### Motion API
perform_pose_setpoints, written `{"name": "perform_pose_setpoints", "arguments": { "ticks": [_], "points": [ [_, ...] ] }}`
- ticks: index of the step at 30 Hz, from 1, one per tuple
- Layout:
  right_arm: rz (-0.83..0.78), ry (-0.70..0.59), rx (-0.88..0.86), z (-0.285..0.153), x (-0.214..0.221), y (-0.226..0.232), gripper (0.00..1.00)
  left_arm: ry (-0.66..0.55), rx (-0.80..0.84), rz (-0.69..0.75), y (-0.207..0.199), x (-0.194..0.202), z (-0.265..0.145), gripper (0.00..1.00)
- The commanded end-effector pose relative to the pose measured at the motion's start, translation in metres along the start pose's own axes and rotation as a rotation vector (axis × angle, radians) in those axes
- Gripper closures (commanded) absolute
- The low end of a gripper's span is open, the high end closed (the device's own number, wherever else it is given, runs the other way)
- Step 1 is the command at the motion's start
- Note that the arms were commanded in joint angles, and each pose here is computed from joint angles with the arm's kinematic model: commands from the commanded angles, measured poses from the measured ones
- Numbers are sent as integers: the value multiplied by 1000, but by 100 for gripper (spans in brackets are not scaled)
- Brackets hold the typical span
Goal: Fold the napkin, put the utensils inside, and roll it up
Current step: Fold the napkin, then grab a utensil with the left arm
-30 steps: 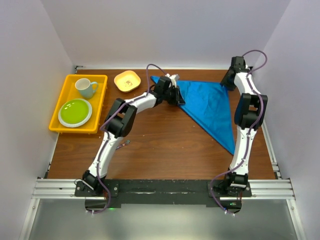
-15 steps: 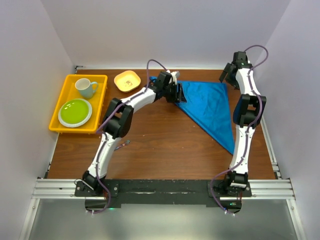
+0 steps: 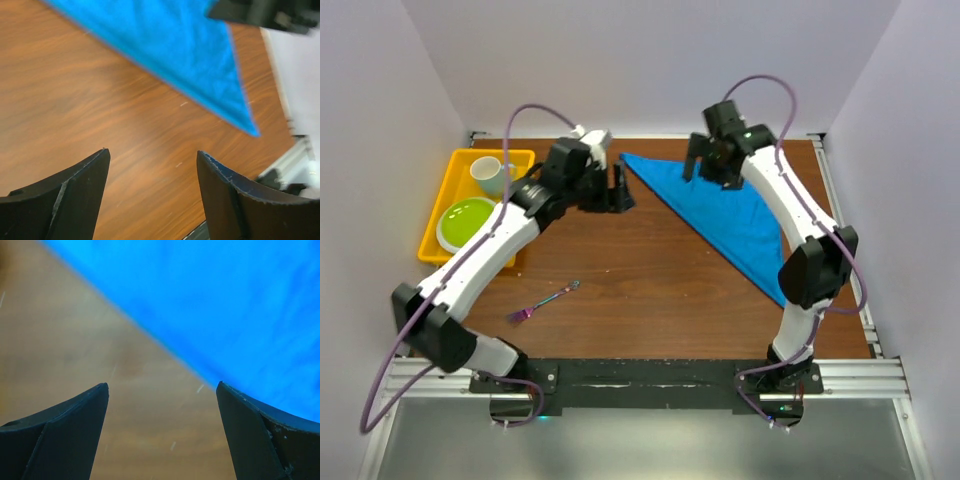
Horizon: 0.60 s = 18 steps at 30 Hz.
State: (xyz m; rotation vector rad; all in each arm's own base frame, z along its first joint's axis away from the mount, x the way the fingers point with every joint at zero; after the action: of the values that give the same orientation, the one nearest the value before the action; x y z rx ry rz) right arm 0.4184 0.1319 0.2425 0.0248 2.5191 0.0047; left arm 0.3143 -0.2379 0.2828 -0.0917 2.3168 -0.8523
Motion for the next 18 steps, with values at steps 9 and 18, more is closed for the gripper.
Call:
{"name": "perform_pose_setpoints", "arguments": {
  "ticks": [9,18],
  "points": [
    [-31,203,-240,-61,119,72,7,115,-850,-151,224,108,-80,11],
    [-74,269,-237,-54,162,76,6,-4,-788,-527,226,109,-80,7]
  ]
}}
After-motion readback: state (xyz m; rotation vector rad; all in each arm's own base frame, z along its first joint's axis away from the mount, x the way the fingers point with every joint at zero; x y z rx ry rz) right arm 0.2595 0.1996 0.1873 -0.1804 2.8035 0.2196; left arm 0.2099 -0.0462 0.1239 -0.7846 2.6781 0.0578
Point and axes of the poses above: each gripper's point midway between its finger pads, its own z axis out along the fingers, its own y axis along the line the jaws close on, x = y × z, the point moved 4 cm from there along -z, back along the fingers, and after that the axes turned 14 degrees about -z, right-handed, at the moved point
